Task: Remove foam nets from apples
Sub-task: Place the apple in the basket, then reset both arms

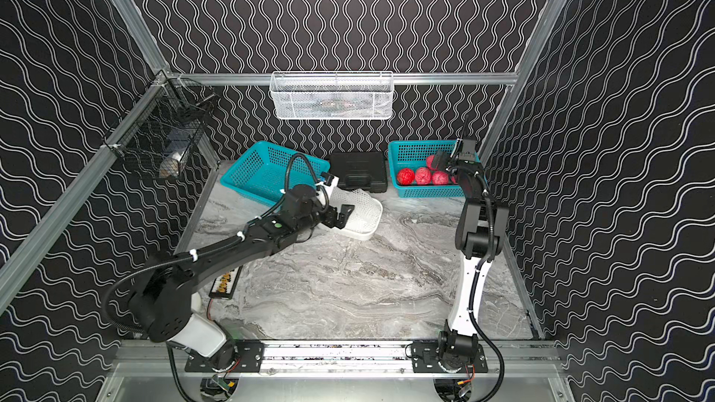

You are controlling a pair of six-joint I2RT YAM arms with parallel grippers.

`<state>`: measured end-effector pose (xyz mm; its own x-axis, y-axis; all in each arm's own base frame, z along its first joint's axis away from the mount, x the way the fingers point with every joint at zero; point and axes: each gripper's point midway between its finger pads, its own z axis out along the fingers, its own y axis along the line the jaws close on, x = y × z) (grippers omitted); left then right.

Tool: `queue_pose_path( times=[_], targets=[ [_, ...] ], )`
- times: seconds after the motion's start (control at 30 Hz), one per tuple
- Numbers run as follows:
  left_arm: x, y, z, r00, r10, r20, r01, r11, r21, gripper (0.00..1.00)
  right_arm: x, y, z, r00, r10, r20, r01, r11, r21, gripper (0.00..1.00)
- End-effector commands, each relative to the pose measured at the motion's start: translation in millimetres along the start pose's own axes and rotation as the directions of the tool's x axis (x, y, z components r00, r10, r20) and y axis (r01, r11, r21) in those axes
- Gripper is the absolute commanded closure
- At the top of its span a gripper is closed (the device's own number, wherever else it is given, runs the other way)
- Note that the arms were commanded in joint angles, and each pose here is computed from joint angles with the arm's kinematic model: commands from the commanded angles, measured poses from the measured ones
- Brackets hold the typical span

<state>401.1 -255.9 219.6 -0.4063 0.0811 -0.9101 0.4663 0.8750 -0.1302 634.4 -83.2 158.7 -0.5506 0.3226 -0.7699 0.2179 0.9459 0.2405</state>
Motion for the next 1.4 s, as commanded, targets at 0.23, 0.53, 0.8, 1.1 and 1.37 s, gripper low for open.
queue_pose_path(
  times=[0.23, 0.53, 0.8, 1.1, 1.37],
  targets=[
    [26, 102, -107, 0.983, 0.070, 0.172, 0.029, 0.855, -0.517, 0.01, -18, 78, -175, 0.977, 0.057, 0.204, -0.014, 0.979, -0.203, 0.00],
    [97, 149, -150, 0.973, 0.203, 0.107, -0.060, 0.675, -0.735, 0.01, 141, 112, -238, 0.918, -0.122, 0.377, 0.163, 0.983, -0.080, 0.00],
    [130, 188, -133, 0.976, 0.140, 0.165, 0.014, 0.719, -0.695, 0.01, 185, 58, -212, 0.895, -0.272, 0.352, 0.211, 0.956, 0.203, 0.00],
    [139, 227, -128, 0.951, 0.101, 0.293, 0.131, 0.724, -0.678, 0.01, 200, 3, -185, 0.920, -0.206, 0.334, 0.134, 0.965, 0.228, 0.00],
    [151, 225, -115, 0.959, 0.102, 0.266, 0.099, 0.757, -0.646, 0.01, 201, -4, -192, 0.885, -0.246, 0.395, 0.172, 0.961, 0.215, 0.00]
  ],
)
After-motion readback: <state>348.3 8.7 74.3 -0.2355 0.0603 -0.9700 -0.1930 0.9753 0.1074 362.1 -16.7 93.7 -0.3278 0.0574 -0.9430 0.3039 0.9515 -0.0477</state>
